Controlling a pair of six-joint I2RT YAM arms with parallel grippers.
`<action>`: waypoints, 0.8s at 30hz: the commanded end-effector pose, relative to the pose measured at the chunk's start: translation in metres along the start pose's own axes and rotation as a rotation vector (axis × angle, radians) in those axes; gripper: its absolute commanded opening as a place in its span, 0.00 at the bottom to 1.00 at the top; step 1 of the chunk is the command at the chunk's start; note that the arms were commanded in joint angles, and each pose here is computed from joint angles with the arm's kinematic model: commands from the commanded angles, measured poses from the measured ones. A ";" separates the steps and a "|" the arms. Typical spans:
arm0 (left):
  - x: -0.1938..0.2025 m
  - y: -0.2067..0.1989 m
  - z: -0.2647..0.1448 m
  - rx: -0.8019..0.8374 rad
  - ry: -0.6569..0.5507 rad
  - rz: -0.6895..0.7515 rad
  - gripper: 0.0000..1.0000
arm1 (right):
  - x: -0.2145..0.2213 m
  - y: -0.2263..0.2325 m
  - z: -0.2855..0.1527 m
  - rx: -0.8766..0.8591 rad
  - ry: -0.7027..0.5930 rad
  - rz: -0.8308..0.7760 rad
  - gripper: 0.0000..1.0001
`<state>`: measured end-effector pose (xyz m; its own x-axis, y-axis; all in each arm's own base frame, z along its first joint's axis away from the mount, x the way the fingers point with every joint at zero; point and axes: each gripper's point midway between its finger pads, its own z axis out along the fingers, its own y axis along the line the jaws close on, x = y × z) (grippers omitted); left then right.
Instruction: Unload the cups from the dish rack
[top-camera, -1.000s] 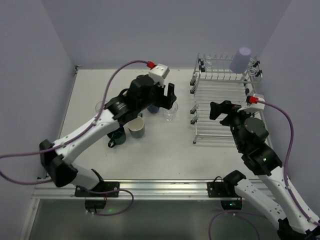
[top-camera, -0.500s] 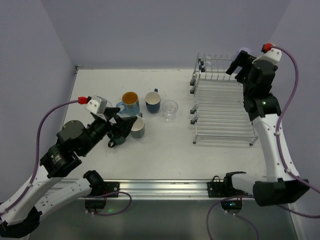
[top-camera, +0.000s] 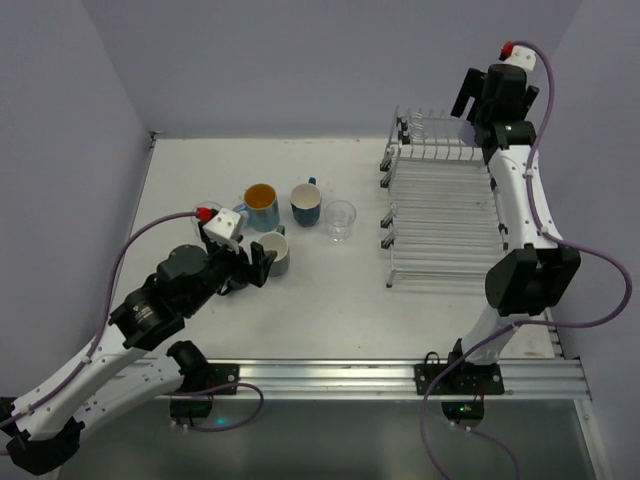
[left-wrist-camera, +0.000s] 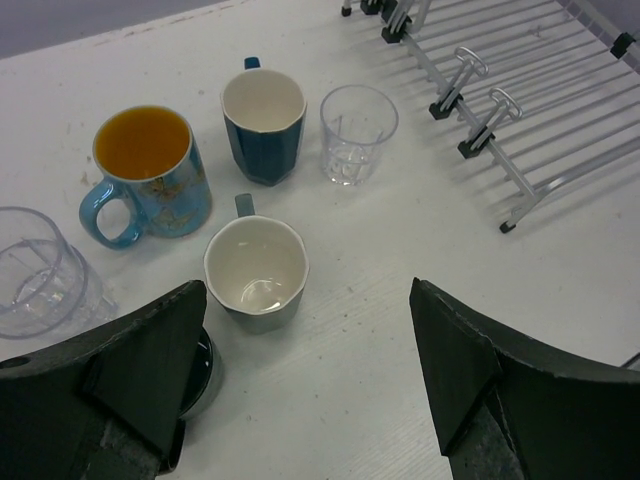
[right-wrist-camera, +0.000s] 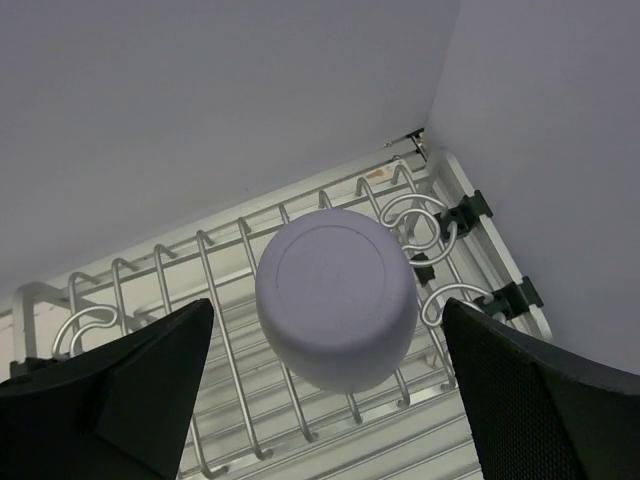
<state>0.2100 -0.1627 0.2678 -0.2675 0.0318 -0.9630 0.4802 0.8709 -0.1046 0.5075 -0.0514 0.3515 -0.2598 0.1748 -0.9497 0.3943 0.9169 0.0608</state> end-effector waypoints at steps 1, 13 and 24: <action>-0.006 -0.006 0.002 0.029 -0.033 0.011 0.87 | -0.010 -0.006 0.009 0.036 -0.007 -0.051 0.99; 0.001 -0.011 0.012 0.049 0.006 0.020 0.86 | -0.019 0.002 0.018 0.019 -0.043 -0.025 0.35; -0.026 -0.045 0.012 0.207 -0.050 -0.092 0.86 | -0.061 0.057 -0.126 -0.427 -0.246 0.235 0.21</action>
<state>0.2087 -0.1867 0.2550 -0.3162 0.0527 -0.9472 0.5530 0.8215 -0.1389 0.4734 -0.0221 0.3811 -0.1569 0.2326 -0.9598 0.2749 0.9437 0.1838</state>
